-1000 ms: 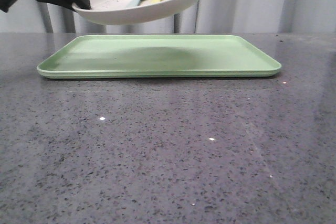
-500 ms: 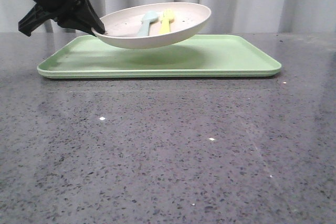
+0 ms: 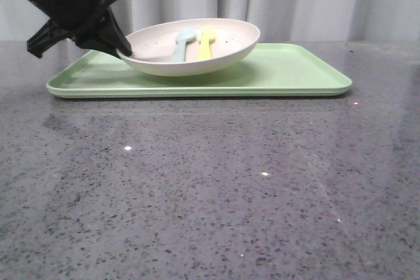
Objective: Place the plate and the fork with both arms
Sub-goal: 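Lower the plate onto the green tray with the left gripper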
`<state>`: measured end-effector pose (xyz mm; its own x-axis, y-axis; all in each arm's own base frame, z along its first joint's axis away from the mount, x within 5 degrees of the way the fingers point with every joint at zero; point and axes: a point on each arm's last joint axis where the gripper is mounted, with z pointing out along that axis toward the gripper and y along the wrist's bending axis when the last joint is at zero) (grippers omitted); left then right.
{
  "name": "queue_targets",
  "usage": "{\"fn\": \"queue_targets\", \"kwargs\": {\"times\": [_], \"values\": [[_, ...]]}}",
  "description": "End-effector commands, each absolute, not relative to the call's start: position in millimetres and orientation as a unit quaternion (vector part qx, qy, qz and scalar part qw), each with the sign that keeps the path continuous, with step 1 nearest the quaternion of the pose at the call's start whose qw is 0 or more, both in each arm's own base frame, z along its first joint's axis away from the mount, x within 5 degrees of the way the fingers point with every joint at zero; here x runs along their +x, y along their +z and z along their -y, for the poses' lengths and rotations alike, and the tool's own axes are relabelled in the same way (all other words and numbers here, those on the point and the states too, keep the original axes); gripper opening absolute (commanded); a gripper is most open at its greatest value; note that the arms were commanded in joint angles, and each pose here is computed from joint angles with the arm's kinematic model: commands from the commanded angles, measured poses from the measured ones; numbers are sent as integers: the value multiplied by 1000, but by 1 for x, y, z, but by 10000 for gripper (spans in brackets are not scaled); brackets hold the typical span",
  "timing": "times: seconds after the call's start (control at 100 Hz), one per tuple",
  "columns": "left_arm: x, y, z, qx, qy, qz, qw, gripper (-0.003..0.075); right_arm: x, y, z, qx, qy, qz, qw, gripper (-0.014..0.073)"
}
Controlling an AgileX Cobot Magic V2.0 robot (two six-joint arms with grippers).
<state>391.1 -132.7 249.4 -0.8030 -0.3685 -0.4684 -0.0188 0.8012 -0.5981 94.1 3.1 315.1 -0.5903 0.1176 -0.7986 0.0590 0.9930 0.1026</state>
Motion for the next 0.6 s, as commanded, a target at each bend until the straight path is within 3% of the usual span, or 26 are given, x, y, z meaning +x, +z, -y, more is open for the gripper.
{"fn": "queue_targets", "kwargs": {"times": [0.0, 0.59], "values": [[392, 280, 135, -120, -319, -877, 339, -21, 98, 329, -2, 43, 28, -872, 487, 508], [393, 277, 135, -115, -315, -880, 336, -20, 98, 329, -2, 43, 28, -872, 486, 508]]}}
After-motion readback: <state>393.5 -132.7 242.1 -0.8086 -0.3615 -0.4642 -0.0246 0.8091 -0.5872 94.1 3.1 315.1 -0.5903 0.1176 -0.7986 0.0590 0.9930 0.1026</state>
